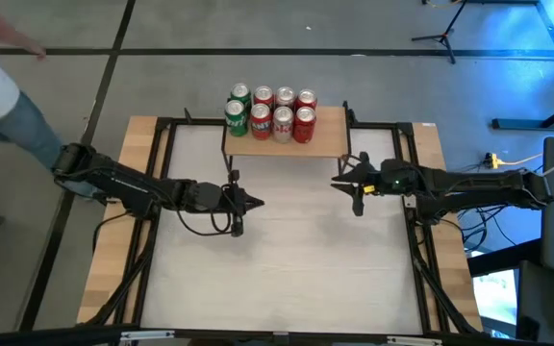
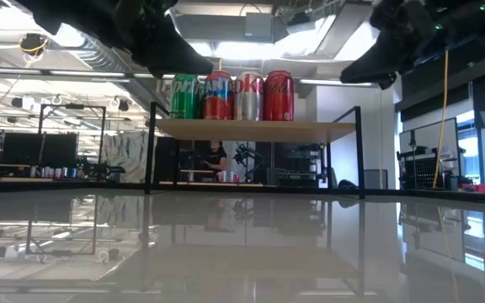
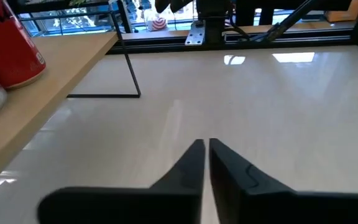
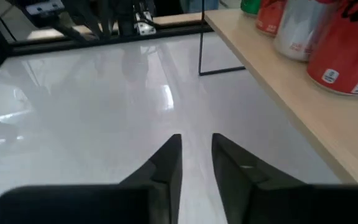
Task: Place canned beverage on shelf
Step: Return to Home Position
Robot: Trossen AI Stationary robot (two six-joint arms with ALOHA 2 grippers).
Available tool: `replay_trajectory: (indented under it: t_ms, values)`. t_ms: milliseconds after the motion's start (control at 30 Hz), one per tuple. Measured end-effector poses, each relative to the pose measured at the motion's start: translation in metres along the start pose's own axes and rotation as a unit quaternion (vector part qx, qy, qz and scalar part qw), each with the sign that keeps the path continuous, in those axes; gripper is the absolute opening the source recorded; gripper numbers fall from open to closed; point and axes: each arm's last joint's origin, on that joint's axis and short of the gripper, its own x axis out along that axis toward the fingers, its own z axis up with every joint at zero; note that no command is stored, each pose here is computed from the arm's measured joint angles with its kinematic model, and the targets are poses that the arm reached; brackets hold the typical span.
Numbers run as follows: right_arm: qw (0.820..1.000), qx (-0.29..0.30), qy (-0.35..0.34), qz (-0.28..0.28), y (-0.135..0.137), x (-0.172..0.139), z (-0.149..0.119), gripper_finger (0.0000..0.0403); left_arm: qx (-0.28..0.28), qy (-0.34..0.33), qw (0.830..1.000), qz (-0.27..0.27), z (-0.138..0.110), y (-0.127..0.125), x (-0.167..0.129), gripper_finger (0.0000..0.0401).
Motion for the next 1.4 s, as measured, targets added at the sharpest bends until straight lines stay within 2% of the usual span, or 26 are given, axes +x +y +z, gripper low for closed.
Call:
replay_trajectory:
  t_ms: [67, 267, 433, 700, 1067, 1400]
  values:
    - [1.000, 0.005, -0.009, 0.002, 0.000, -0.005, -0.003, 0.0075, 0.005, 0.002, 1.000, 0.000, 0.000, 0.000, 0.000, 0.0005]
    - [0.999, 0.016, -0.030, 0.004, -0.001, -0.018, -0.012, 0.0048, 0.011, 0.001, 1.000, -0.006, -0.005, -0.001, -0.008, 0.0006]
    - [0.999, 0.017, -0.042, -0.002, -0.003, -0.023, -0.018, 0.0032, 0.003, -0.032, 0.999, -0.015, -0.009, 0.003, -0.031, 0.0002]
    - [0.998, 0.019, -0.060, 0.013, -0.003, -0.017, -0.035, 0.0004, -0.017, -0.090, 0.996, -0.020, -0.030, 0.018, -0.074, 0.0003]
    - [0.996, 0.015, -0.080, 0.036, -0.002, -0.014, -0.047, 0.0004, -0.040, -0.148, 0.988, -0.014, -0.077, 0.039, -0.106, 0.0004]
    - [0.994, 0.017, -0.097, 0.037, -0.004, -0.018, -0.074, 0.0005, -0.052, -0.170, 0.984, 0.001, -0.098, 0.046, -0.120, 0.0004]
